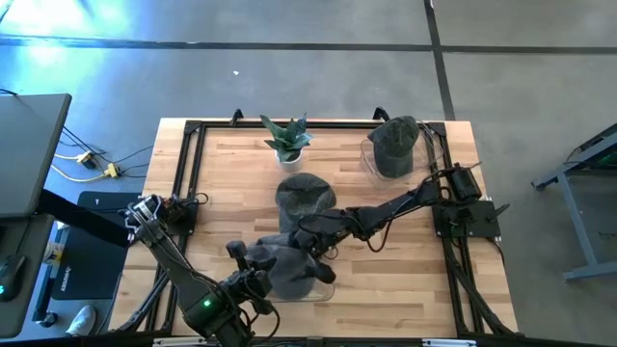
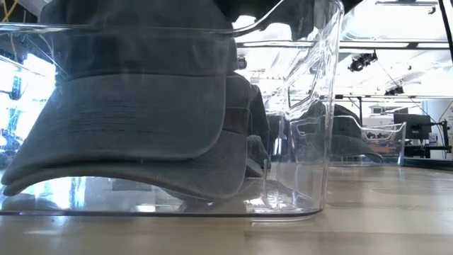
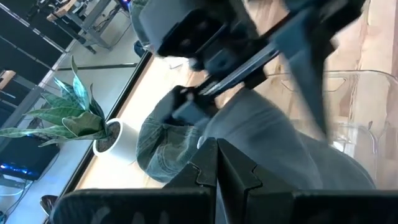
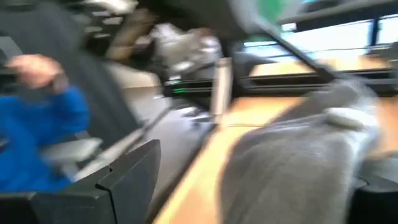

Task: Pick & Place hat
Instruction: Put the gray cap into the bottom transparent bin

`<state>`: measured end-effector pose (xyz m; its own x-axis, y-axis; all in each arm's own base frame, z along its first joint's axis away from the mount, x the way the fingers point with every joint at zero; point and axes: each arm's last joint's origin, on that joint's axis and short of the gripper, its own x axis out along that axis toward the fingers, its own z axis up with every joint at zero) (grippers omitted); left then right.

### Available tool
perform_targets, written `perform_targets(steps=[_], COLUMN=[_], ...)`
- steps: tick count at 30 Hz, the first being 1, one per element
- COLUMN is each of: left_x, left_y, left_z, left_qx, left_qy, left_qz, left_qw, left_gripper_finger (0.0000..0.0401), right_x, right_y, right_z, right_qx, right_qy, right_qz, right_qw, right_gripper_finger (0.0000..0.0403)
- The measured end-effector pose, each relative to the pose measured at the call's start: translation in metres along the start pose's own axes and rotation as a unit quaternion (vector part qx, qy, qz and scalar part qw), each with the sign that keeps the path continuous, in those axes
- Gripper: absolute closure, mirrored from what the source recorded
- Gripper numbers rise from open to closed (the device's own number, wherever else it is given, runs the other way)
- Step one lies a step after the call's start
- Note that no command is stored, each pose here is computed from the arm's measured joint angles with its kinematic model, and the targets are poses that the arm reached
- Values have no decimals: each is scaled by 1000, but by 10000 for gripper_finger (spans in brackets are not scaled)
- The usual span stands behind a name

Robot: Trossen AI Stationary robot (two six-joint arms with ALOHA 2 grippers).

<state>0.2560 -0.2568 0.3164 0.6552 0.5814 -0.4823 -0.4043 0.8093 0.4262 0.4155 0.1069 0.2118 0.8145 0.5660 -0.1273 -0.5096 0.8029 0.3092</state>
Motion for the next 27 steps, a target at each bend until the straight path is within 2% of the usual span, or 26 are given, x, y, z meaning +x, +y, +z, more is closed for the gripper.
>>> perform_targets(steps=[6,10,12,16,21,24,27], left_x=[0,0,0,0,0,1,1], left_y=[0,0,0,0,1,0,8], left_z=[0,0,0,0,-2,-5,-7], left_qx=[0,0,0,1,12,25,38], left_qy=[0,0,0,2,26,23,23], left_qz=[0,0,0,-1,-6,-1,-1], left_qw=[1000,1000,1000,1000,1000,999,999], left_gripper_finger=[398,398,398,398,398,398,398], right_x=[-1,-3,-3,-2,-1,-1,0], right_y=[-7,-12,-13,-7,2,6,6], right_z=[-1,0,2,11,14,12,7], right_qx=[-5,6,8,5,-3,7,9], right_qy=[-19,-19,-19,-3,28,44,60], right_qz=[-118,-135,-100,16,154,185,174], right_qw=[993,991,995,1000,988,982,983], right_gripper_finger=[91,92,92,91,91,92,91])
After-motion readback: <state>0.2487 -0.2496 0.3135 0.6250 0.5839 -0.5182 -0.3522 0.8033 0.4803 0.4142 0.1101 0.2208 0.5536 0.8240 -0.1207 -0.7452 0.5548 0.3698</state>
